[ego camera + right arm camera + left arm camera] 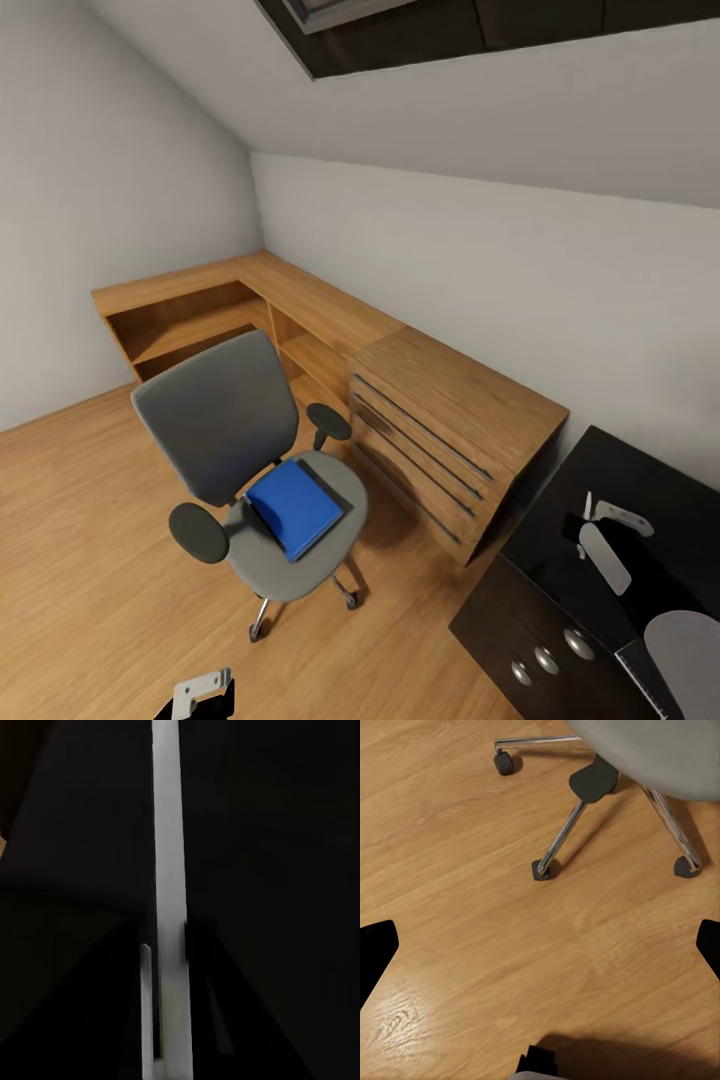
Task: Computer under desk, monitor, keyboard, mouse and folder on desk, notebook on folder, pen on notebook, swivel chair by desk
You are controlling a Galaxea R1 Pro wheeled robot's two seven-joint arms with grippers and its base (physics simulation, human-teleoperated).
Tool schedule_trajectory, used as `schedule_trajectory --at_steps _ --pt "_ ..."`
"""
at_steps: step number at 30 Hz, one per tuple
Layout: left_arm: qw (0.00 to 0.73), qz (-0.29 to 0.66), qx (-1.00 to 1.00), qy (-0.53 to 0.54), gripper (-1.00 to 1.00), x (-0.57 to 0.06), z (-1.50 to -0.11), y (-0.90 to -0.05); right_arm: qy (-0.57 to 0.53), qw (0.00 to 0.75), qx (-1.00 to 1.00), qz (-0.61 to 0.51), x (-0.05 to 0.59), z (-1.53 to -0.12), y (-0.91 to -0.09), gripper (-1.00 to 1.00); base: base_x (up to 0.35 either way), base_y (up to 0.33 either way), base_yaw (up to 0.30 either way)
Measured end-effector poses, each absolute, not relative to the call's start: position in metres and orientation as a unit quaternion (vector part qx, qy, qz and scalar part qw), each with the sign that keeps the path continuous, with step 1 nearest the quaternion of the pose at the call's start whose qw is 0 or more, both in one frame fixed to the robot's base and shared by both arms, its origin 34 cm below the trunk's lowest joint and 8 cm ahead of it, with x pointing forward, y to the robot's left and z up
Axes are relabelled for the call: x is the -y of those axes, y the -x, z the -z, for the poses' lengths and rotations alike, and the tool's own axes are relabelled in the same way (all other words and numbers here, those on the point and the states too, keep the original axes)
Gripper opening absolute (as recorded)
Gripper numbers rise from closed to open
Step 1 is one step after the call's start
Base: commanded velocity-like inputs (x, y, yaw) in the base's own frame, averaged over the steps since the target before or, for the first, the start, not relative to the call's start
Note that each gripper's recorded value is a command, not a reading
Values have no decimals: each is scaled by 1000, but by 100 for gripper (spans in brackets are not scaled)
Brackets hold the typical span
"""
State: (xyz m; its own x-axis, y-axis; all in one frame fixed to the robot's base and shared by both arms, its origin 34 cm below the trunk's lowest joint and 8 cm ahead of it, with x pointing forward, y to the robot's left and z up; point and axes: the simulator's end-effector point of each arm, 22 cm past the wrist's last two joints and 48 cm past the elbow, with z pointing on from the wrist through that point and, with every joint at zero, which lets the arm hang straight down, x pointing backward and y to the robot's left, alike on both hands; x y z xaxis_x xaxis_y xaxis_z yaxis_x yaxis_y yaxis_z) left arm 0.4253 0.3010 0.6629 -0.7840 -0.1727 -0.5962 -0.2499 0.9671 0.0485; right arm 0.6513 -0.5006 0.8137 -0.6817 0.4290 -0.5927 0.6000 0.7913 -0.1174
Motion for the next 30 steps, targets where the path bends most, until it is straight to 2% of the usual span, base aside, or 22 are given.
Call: schedule_trajectory --at_steps 30 --pt "313 -58 -941 113 100 -296 -664 -427 -288 265 -905 165 508 -797 -643 -100 0 0 0"
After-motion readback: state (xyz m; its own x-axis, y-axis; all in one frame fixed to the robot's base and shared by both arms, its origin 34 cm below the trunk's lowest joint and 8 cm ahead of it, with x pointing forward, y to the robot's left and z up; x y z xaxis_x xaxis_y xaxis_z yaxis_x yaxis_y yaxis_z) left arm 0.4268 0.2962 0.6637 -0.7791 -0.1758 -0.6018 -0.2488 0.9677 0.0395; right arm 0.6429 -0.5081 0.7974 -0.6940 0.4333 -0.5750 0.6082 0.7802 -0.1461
